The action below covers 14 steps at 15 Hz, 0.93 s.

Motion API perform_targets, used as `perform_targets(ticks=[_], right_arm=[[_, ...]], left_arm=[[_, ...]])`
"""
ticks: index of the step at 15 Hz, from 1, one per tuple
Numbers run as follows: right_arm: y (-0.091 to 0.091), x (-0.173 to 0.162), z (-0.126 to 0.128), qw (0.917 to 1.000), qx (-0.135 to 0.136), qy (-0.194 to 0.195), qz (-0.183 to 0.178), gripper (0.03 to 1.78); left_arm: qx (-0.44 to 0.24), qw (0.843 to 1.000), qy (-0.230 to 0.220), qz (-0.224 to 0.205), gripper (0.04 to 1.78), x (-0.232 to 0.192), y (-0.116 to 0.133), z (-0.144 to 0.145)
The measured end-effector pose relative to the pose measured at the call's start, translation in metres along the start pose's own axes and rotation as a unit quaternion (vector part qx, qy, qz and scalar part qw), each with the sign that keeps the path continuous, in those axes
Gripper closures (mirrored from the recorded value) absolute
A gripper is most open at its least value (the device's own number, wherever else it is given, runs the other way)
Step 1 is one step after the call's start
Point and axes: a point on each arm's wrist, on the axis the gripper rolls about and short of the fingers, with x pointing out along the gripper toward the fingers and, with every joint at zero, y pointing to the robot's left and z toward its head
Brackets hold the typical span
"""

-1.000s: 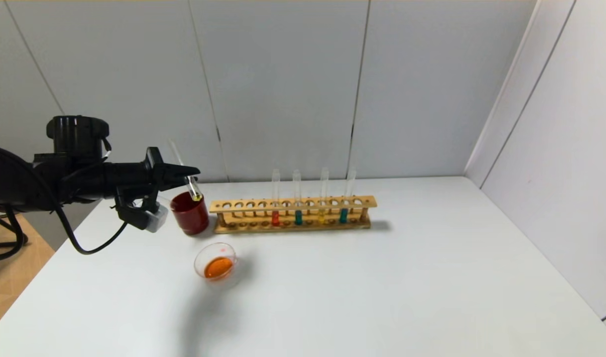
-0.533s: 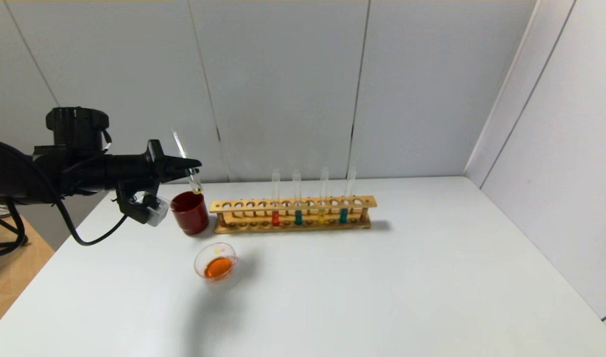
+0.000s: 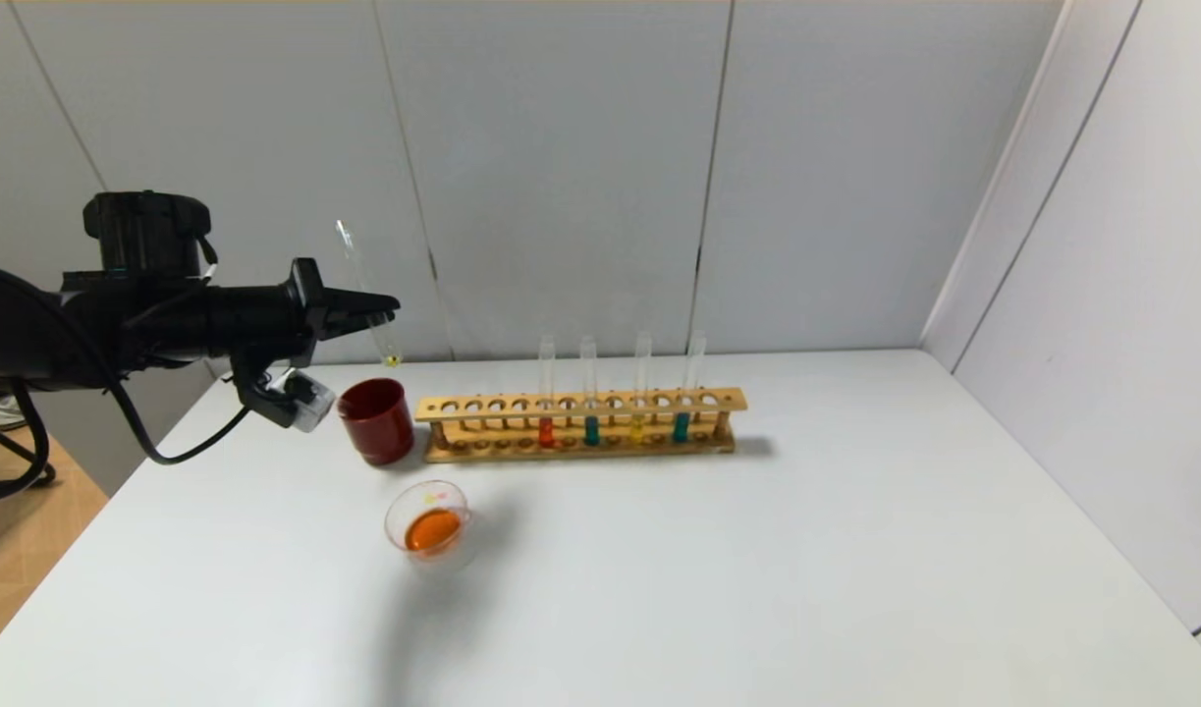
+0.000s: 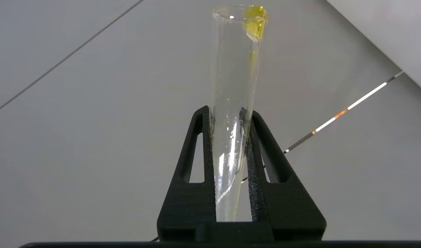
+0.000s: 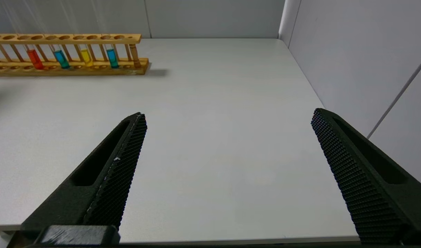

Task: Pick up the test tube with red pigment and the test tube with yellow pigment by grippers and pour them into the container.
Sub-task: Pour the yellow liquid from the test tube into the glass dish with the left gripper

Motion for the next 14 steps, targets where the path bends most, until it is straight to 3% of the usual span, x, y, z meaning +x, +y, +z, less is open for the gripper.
perform_targets(ticks=[8,14], right_arm=[[0.000,0.000,0.000,1.0000,0.000,0.000,0.000,0.06],[0.000,0.000,0.000,1.0000,0.000,0.000,0.000,0.06]], left_arm=[[0.083,0.995,0.048,0.033,1.51,-0.002,0.014,-0.014],[0.070,0.996,0.049,0.026,1.51,-0.003,0.013,-0.011]])
